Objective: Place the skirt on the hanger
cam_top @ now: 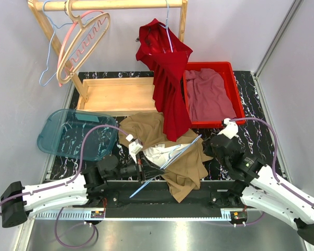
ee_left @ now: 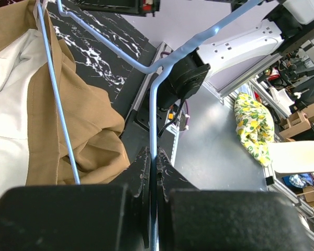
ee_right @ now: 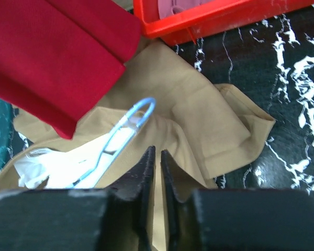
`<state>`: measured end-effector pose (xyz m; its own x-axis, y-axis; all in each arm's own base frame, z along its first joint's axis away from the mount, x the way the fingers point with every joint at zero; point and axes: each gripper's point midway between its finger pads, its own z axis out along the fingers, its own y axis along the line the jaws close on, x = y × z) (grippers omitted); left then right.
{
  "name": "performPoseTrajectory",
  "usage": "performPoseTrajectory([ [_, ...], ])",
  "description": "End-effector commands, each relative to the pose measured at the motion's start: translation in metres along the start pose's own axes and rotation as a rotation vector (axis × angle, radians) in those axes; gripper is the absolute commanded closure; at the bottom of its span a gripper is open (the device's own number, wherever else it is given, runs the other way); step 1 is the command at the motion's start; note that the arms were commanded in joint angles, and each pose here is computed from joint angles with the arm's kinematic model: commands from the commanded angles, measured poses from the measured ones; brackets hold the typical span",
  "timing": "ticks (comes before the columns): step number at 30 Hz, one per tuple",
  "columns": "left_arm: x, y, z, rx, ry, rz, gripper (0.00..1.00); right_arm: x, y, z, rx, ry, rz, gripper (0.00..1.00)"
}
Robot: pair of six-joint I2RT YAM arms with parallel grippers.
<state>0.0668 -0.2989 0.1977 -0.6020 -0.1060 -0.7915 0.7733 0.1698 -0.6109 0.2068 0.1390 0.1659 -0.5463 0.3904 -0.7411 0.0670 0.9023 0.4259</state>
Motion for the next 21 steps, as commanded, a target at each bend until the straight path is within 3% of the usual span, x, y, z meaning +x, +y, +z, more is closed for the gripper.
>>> performPoseTrajectory([
  [1,-0.023,-0.02,-0.002,0.06,-0.066,0.026,1.0,-0.027,0.012,0.004,-0.03,-0.121,0.03,0.91],
  [5,-0.024,-0.023,-0.004,0.069,-0.07,0.023,1.0,-0.029,0.018,0.01,-0.042,-0.139,0.028,1.0],
  [15,-0.025,-0.03,-0.006,0.101,-0.072,0.021,1.0,-0.014,0.017,0.027,-0.033,-0.124,0.023,1.0],
  [21,-0.021,-0.029,-0.005,0.108,-0.064,0.014,1.0,-0.013,0.021,0.037,-0.09,-0.186,0.063,1.0],
])
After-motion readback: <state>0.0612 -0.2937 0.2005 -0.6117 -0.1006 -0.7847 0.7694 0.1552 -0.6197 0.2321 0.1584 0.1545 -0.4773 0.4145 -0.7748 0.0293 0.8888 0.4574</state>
